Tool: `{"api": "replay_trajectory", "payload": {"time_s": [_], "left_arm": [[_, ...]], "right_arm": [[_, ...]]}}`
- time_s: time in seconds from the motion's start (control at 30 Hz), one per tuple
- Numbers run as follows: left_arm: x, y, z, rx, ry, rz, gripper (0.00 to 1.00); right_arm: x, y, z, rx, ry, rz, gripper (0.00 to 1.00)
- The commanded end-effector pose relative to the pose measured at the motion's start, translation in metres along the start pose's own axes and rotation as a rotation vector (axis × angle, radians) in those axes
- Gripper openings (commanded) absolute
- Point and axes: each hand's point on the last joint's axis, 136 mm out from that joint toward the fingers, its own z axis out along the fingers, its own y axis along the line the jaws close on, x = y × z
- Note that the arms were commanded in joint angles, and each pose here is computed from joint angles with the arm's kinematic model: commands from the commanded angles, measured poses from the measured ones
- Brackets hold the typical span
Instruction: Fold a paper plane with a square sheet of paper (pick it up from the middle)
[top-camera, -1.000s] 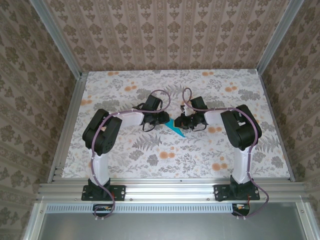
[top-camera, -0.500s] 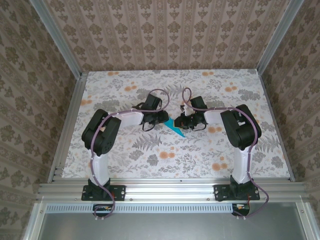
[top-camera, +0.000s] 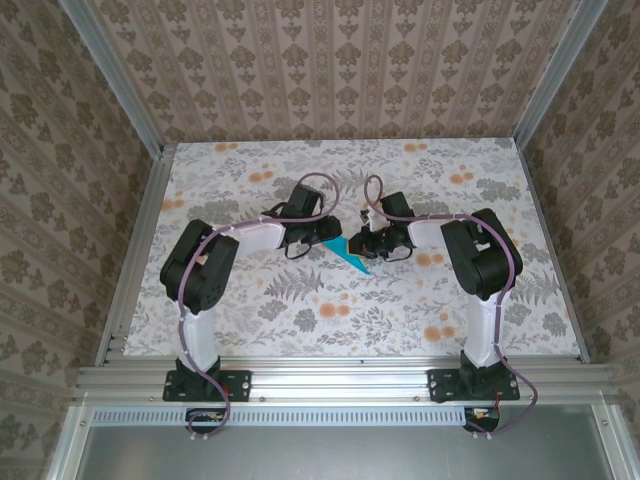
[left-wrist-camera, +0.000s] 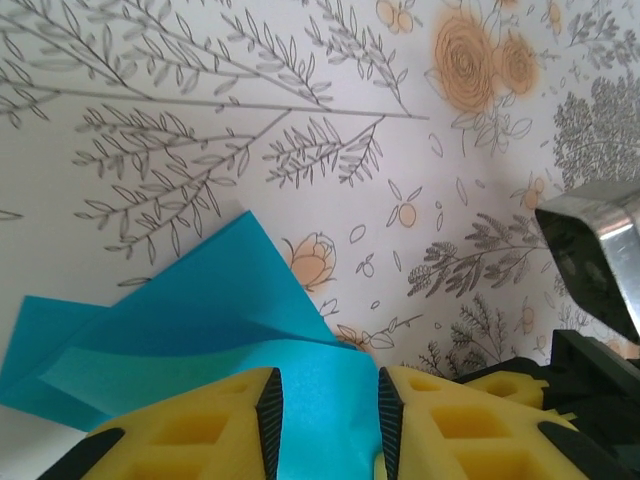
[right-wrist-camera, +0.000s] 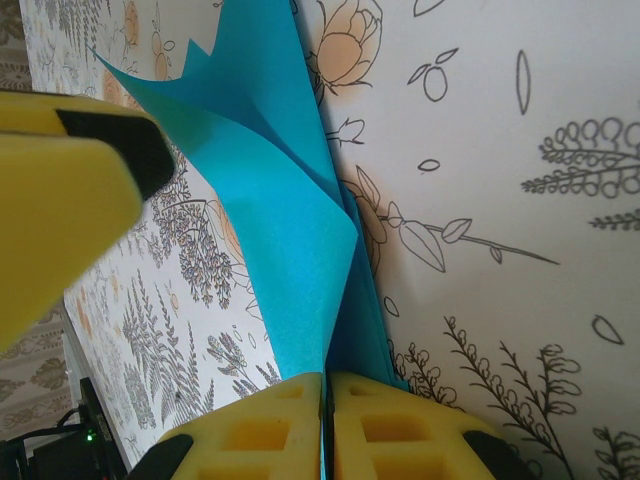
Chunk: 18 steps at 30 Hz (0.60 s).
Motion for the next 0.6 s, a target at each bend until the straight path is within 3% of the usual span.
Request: {"api": "replay_trajectory", "payload": {"time_s": [0.0,0.57], "left_arm": [[0.01,0.01,0.007,-0.034,0.033,-0.016,0.34],[0.029,0.052,0.016,-0.231,0.112,-0.074,0.3]], "right_arm": [[0.046,-0.068,0.028,0.21,0.11,0.067,0.12],[0.032,-0.039,0.018,0.138,0.089,0.038,0.17]]}}
